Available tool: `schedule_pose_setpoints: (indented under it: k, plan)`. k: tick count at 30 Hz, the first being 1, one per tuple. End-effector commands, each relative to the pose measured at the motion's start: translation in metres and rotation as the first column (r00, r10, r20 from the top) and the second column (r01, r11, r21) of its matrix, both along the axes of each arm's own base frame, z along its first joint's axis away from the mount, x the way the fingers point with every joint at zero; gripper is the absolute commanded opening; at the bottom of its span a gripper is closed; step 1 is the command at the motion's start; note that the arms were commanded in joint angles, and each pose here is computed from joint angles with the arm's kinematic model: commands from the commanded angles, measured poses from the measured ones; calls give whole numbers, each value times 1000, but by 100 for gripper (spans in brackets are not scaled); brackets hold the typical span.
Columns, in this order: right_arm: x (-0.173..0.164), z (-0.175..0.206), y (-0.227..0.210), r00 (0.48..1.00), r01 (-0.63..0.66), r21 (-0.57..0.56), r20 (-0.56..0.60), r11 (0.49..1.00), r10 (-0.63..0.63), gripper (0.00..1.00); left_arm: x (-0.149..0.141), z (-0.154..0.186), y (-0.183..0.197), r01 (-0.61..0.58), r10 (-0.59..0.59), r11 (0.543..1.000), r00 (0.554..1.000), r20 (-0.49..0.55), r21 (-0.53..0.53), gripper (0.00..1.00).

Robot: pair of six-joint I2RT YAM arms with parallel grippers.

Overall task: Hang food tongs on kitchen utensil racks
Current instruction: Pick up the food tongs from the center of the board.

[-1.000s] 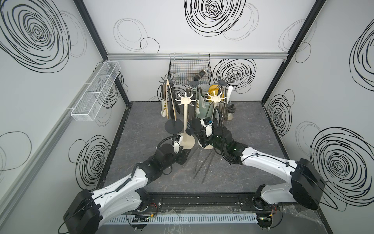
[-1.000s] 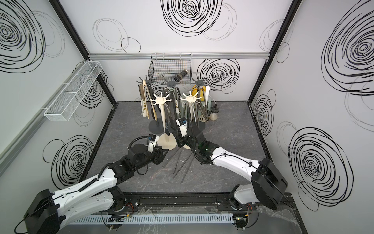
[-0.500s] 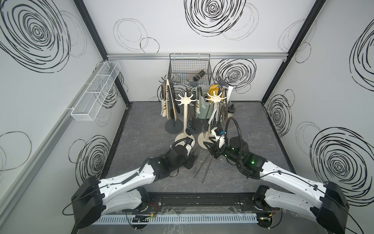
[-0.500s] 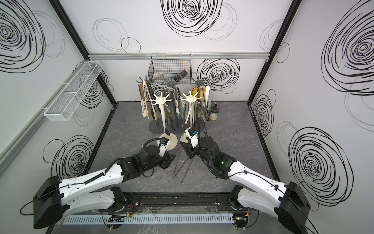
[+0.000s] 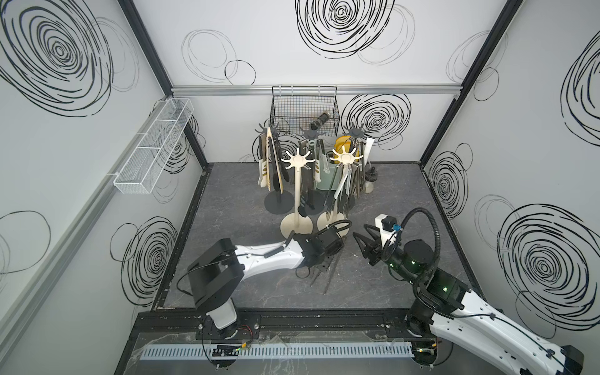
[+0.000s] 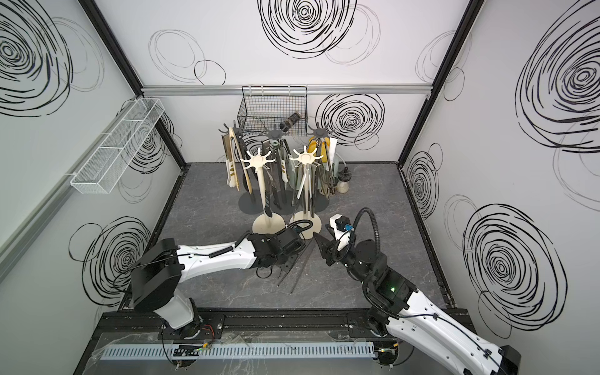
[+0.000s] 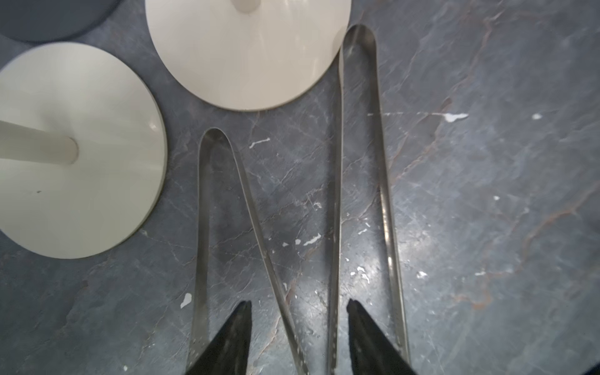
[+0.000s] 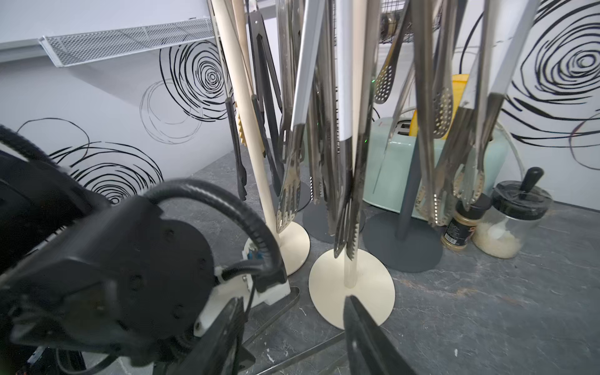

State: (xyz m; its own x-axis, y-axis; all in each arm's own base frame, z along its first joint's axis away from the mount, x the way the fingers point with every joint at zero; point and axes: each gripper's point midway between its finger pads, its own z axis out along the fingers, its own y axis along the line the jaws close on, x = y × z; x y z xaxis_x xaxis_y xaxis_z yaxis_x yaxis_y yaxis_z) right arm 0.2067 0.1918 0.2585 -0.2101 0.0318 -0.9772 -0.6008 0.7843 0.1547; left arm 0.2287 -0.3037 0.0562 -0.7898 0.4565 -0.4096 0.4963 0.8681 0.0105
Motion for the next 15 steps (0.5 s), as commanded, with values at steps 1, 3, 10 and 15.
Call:
schedule_pose_setpoints:
  k: [1, 3, 10, 15]
  plan:
    - [2, -11, -8, 999, 40, -8, -29, 999, -40, 52, -2, -5, 7, -46, 49, 997, 998, -33, 69, 52]
    - [1, -11, -7, 999, 35, -5, -29, 999, -35, 52, -1, -7, 4, -50, 53, 996, 998, -39, 75, 52]
    - [3, -18, -4, 999, 25, -14, -37, 1000, -26, 52, 2, -25, 13, -70, 79, 990, 995, -66, 123, 49]
    - [4, -19, -4, 999, 24, -15, -41, 1000, -25, 52, 1, -42, 18, -76, 89, 988, 991, -95, 136, 44]
